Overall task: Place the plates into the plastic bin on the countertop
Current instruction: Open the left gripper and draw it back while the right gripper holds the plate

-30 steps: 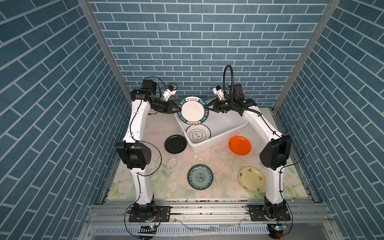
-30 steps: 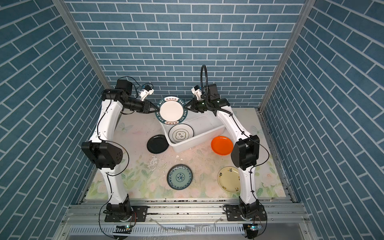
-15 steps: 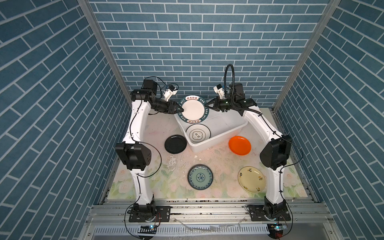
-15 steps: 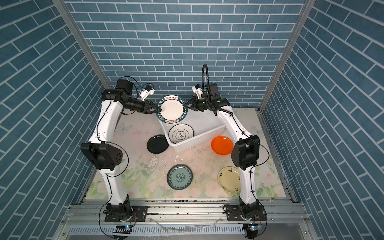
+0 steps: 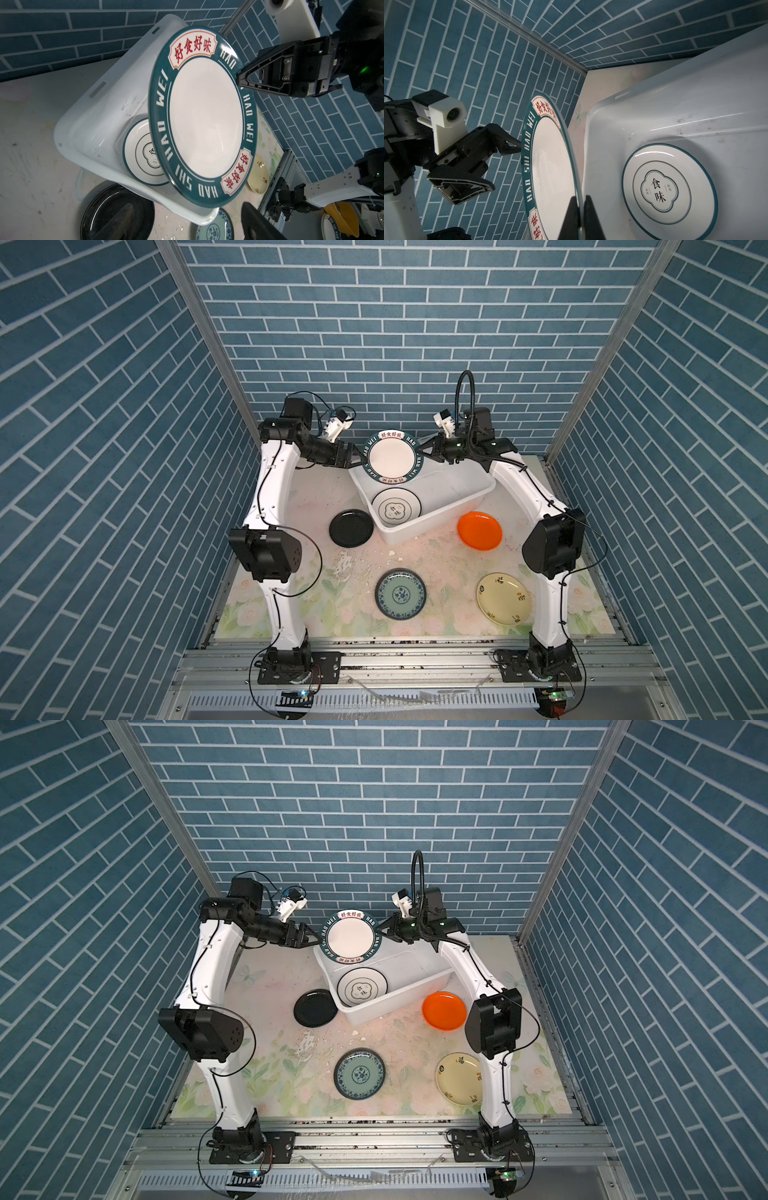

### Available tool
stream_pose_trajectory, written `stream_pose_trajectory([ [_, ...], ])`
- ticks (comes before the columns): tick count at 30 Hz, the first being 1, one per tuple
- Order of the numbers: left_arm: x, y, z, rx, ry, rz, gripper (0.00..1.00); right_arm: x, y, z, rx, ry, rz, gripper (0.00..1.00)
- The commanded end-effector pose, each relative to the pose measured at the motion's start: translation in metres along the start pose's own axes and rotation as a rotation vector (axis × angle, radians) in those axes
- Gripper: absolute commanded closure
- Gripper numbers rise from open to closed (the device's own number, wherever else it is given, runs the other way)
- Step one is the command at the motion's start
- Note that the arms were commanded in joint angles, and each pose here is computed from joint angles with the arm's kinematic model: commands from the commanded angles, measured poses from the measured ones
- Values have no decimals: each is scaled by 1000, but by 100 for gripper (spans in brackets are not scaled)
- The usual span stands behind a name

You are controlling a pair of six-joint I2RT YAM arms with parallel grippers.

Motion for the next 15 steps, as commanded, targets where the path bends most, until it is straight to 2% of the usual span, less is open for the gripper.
stream_pose_trajectory([
  [1, 6, 16, -15, 12, -43, -4, 14, -12, 23, -1, 5, 14, -33, 100],
  [7, 12, 27, -17, -58, -110, 5, 15, -3, 46, -42, 102, -11, 22, 100],
  [11, 6, 35, -1, -202, -147, -6, 15, 6, 39, -61, 129, -27, 46, 100],
  [15, -1, 42, 6, -273, -219, -5, 14, 12, 28, -77, 148, -34, 62, 100],
])
Point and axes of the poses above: each gripper's point midway between its finger pads, its own y axis back along the fingers, its own z axis along the line the jaws close on, x = y × z, the point moved 2 cm from there along y, back along the fingers, and after that the axes turned 5 degrees about y, right-handed, at the moved point
